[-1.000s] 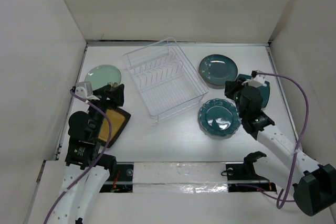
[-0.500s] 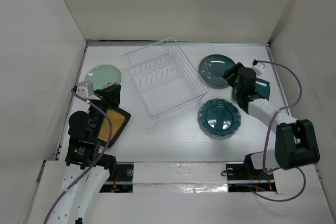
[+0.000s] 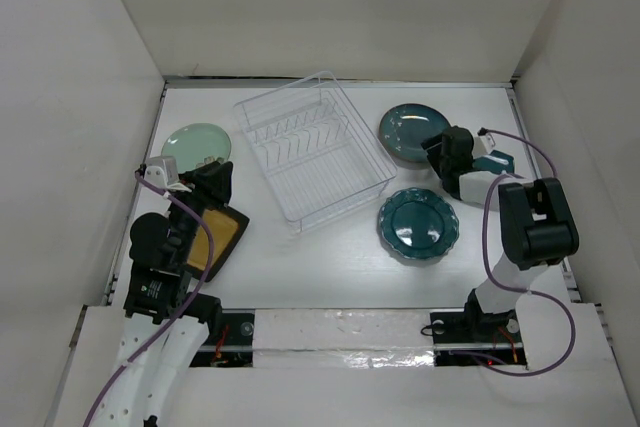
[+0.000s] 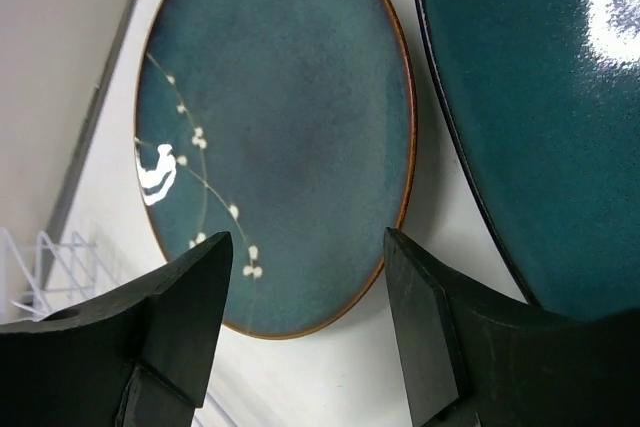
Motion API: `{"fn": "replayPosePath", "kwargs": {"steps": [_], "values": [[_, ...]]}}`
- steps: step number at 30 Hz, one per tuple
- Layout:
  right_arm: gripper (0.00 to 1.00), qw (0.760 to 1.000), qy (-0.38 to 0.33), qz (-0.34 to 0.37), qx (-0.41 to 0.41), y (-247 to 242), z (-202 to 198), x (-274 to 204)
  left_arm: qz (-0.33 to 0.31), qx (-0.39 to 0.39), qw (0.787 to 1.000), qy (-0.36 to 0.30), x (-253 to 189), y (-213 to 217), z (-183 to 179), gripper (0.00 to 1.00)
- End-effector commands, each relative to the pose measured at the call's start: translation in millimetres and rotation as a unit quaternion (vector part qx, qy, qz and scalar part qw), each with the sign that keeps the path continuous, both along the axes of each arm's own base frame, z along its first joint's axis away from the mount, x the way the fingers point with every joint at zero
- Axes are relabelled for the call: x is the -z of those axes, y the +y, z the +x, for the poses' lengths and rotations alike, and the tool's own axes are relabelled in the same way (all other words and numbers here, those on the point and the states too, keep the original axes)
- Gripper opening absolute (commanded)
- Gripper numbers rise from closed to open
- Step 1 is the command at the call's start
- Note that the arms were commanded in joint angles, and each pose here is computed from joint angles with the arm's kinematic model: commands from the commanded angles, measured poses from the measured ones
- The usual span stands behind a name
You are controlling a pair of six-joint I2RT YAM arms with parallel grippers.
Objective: Load the plates into the dish rack
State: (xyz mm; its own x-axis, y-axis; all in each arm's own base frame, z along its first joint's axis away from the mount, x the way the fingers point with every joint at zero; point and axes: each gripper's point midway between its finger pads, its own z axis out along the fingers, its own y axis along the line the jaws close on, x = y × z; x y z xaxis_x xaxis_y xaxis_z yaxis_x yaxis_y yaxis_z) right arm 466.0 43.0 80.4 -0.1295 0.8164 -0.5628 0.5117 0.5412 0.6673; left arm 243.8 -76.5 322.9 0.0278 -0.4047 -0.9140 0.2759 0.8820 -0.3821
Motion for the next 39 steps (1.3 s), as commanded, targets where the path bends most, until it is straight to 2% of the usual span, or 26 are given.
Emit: {"fn": "replayPosePath", "kwargs": {"steps": [1, 6, 8, 13, 17, 23, 31, 34, 39], "values": [[0.67, 0.998, -0.036, 0.046, 0.037, -4.8, 5.6, -9.6, -0.002, 0.009, 1.000, -0.030, -16.6, -2.7, -3.3, 0.33], [0.62, 0.996, -0.035, 0.062, 0.058, -8.5, -3.5, -3.1, -0.002, 0.009, 1.000, -0.025, -14.2, -3.4, -0.8, 0.37], [0.57, 0.995, -0.040, 0.063, 0.067, -12.2, -10.1, -0.4, -0.003, 0.011, 0.999, -0.031, -16.7, -3.4, -3.0, 0.37], [0.56, 0.993, -0.074, 0.042, 0.085, -16.9, -24.4, -26.0, -0.002, 0.014, 1.000, -0.025, -14.3, -5.4, -0.5, 0.37], [0.57, 0.994, -0.065, 0.024, 0.079, -14.8, -28.4, -24.0, -0.005, 0.012, 0.999, -0.029, -16.6, -4.4, -1.7, 0.37], [0.58, 0.996, -0.040, 0.076, 0.038, 2.5, -12.0, 5.1, -0.005, 0.013, 0.999, -0.032, -16.8, -4.4, -3.1, 0.37], [0.58, 0.989, -0.045, 0.139, 0.008, 18.3, 14.6, 10.9, -0.004, 0.016, 0.999, -0.033, -18.0, -5.5, -3.0, 0.38], [0.56, 0.988, -0.050, 0.146, 0.019, 16.6, 19.0, 11.6, -0.002, 0.016, 1.000, -0.026, -14.3, -6.0, -0.3, 0.38], [0.44, 0.984, -0.060, 0.167, 0.032, 10.3, 27.6, 12.0, -0.001, 0.012, 0.999, -0.031, -17.2, -4.1, -1.7, 0.38]]}}
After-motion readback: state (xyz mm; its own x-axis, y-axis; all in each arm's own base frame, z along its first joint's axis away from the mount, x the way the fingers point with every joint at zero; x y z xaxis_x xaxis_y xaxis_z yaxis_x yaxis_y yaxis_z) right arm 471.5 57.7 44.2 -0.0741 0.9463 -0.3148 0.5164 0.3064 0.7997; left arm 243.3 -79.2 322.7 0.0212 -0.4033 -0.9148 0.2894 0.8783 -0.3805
